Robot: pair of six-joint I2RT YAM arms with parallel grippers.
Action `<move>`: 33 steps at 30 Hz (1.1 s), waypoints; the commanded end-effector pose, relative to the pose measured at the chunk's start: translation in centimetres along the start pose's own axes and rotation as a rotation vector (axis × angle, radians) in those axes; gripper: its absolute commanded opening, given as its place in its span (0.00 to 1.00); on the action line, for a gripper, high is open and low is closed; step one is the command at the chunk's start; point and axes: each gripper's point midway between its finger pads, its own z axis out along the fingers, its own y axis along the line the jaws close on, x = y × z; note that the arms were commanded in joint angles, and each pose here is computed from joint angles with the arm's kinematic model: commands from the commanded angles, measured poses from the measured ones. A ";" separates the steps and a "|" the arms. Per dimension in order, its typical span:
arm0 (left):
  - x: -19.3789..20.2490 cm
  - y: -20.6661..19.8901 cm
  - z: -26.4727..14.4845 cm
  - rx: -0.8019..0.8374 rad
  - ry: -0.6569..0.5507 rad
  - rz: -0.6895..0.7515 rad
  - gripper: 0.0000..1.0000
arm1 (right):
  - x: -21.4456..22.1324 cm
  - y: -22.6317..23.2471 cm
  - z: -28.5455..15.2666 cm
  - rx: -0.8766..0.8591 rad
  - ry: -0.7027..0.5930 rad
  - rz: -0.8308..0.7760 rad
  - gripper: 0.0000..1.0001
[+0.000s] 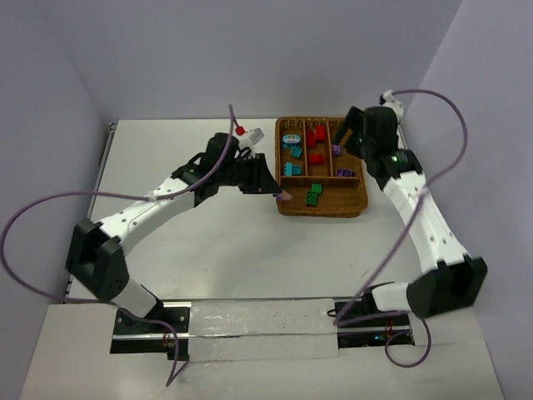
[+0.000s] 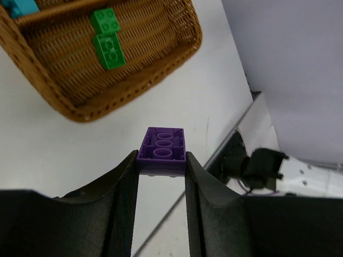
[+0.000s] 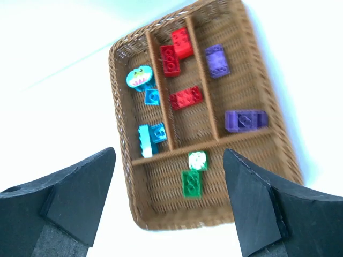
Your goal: Sort the legos into containers by color
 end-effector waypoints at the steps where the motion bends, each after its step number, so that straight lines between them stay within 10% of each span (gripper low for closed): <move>1: -2.3 0.6 4.8 -0.092 -0.013 -0.015 0.00 | 2.0 -2.9 -1.7 0.046 -0.004 0.013 0.88; 14: -5.8 1.5 12.9 -0.200 -0.050 -0.020 0.00 | 2.8 -5.6 -7.0 0.055 -0.085 0.078 0.88; 33: -13.7 -3.0 23.0 0.135 -0.288 -0.136 0.00 | 1.0 -6.8 -14.7 -0.039 -0.262 0.175 0.88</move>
